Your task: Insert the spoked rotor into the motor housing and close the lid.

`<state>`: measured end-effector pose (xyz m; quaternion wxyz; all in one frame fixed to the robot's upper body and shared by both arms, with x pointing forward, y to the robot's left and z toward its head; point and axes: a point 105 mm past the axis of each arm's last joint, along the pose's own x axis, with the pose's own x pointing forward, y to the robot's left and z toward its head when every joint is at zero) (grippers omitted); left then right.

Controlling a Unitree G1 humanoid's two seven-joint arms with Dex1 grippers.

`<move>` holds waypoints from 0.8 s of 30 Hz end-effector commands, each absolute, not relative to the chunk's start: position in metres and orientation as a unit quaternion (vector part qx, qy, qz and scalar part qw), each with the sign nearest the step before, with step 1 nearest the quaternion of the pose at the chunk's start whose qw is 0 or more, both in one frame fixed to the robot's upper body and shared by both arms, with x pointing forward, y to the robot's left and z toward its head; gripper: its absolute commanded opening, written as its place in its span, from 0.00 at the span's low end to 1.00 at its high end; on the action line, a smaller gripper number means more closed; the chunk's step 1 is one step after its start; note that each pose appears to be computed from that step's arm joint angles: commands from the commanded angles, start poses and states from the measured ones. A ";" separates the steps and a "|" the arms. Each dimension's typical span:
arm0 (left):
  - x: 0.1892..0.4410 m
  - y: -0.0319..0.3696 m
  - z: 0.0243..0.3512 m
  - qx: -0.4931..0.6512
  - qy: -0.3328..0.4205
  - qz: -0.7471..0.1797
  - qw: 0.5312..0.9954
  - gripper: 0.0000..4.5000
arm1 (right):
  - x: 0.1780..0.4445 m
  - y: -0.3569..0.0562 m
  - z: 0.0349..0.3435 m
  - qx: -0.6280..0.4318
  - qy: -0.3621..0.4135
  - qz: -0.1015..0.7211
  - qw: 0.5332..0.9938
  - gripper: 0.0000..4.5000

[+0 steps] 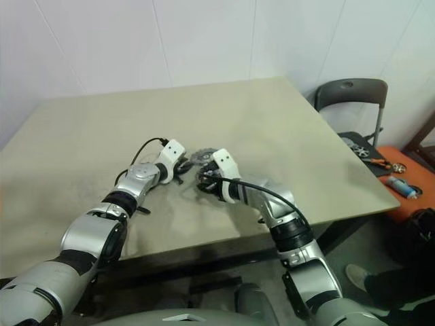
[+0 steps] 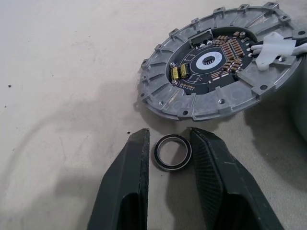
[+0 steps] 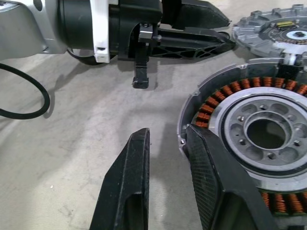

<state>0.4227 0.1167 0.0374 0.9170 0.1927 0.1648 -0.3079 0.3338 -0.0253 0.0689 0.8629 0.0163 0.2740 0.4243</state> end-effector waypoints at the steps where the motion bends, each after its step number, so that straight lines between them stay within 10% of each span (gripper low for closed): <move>1: 0.425 0.126 0.041 0.201 0.169 -0.303 0.916 0.16 | 0.338 -0.020 0.086 0.017 0.243 0.432 0.868 0.29; 4: 0.425 0.129 0.041 0.200 0.174 -0.302 0.916 0.01 | 0.340 -0.019 0.086 0.017 0.242 0.431 0.869 0.29; 24: 0.420 0.193 0.065 0.165 0.162 -0.291 0.928 0.01 | 0.342 -0.007 0.089 0.018 0.233 0.447 0.863 0.29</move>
